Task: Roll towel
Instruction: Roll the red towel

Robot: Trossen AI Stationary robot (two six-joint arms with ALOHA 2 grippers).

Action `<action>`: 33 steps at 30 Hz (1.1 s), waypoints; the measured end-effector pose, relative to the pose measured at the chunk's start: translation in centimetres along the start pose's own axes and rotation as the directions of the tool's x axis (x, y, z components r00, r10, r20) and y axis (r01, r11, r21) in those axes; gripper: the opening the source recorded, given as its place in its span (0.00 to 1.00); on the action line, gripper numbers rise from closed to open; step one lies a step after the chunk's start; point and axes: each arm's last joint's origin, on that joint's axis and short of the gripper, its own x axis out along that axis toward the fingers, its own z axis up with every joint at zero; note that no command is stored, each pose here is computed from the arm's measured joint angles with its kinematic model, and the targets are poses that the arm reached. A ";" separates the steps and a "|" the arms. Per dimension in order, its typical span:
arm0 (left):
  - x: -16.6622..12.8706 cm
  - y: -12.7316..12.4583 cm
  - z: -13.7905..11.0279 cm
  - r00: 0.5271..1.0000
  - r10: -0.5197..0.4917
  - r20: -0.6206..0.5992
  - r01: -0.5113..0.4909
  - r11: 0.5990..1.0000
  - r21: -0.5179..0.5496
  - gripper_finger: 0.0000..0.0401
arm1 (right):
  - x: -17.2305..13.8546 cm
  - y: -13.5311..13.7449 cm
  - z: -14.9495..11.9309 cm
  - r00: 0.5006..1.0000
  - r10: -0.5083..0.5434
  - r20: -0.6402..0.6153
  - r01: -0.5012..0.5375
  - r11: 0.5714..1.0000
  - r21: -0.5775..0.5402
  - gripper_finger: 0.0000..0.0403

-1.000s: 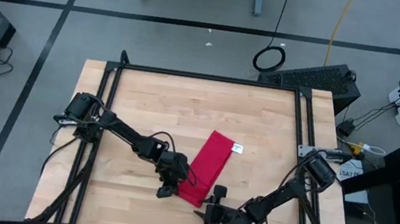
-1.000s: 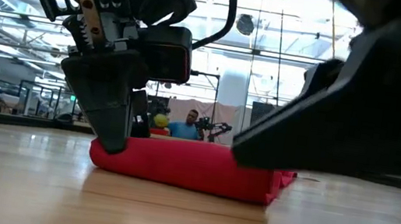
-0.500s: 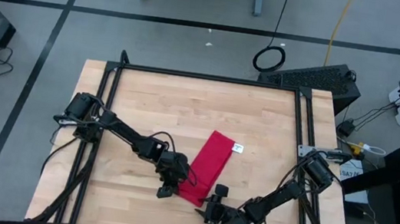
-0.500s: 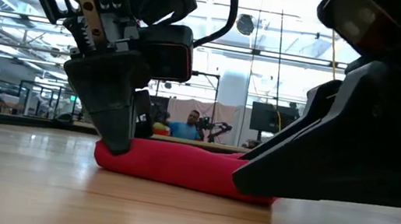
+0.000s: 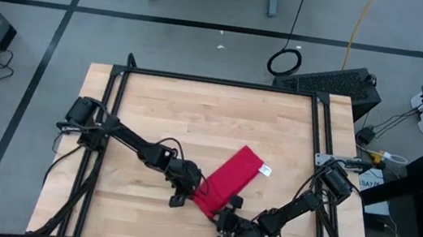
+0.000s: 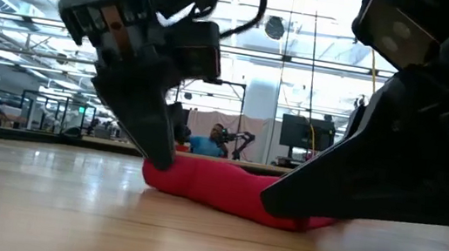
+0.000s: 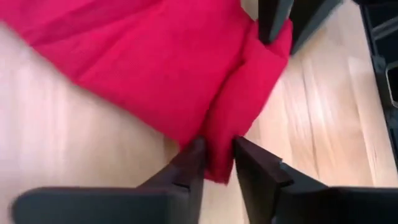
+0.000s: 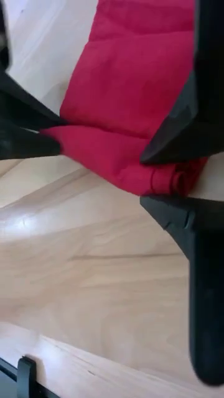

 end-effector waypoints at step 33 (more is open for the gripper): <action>2.3 -8.9 -6.1 0.856 0.392 0.337 -0.515 0.604 0.608 0.35 | -0.4 0.3 -0.6 0.997 0.053 -0.055 -0.062 0.982 -0.177 0.13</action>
